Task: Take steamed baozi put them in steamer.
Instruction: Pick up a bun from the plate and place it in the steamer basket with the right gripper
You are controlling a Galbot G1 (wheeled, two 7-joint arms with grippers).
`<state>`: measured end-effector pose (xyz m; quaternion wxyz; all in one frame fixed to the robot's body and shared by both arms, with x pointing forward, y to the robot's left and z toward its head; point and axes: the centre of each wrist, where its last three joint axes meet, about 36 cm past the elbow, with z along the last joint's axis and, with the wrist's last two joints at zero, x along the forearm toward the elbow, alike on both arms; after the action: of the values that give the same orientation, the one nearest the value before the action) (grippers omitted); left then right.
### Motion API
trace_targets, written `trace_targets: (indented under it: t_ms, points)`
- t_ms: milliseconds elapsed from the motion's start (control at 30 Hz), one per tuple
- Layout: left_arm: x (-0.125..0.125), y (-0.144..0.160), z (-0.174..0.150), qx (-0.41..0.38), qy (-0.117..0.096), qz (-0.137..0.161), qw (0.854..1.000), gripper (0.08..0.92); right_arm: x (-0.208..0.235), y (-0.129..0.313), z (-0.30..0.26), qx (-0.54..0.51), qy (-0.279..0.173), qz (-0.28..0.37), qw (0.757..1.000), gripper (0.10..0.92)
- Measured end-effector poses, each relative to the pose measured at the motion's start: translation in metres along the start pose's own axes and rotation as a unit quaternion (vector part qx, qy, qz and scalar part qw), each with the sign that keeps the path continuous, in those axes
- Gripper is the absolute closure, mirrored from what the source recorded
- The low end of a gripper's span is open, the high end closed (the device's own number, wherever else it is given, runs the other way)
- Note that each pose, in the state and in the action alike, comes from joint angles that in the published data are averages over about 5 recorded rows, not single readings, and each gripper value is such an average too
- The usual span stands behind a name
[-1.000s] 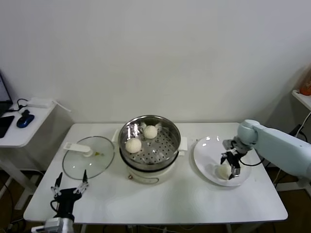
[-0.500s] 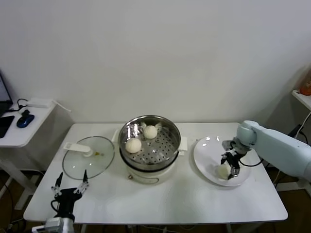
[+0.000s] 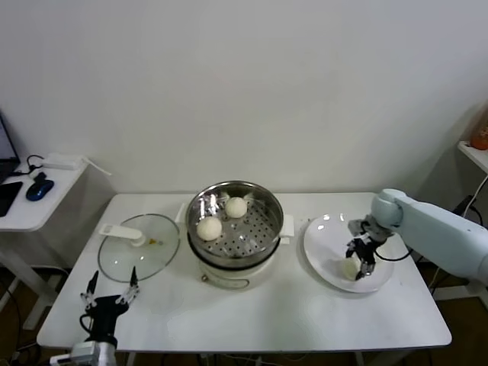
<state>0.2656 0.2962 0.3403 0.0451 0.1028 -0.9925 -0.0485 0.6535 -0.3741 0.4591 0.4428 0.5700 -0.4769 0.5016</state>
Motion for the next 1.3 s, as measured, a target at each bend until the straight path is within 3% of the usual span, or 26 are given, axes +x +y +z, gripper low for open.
trace_targets:
  t_ms: [400, 633, 967, 1300]
  points:
    - [0.0, 0.0, 0.0, -0.002, 0.0, 0.002, 1.0, 0.177, 0.073, -0.009, -0.04, 0.094, -0.012, 0.028, 0.995, 0.352]
    - [0.002, 0.0, 0.0, -0.006, 0.0, 0.004, 1.0, 0.177, 0.146, -0.006, -0.104, 0.225, -0.009, 0.057, 0.973, 0.352]
    - [0.004, -0.001, -0.001, -0.011, 0.0, 0.007, 1.0, 0.177, 0.218, 0.019, -0.208, 0.423, 0.031, 0.093, 0.901, 0.352]
    - [0.005, 0.001, -0.004, -0.015, -0.002, 0.006, 1.0, 0.177, 0.221, 0.028, -0.302, 0.573, 0.086, 0.108, 0.808, 0.352]
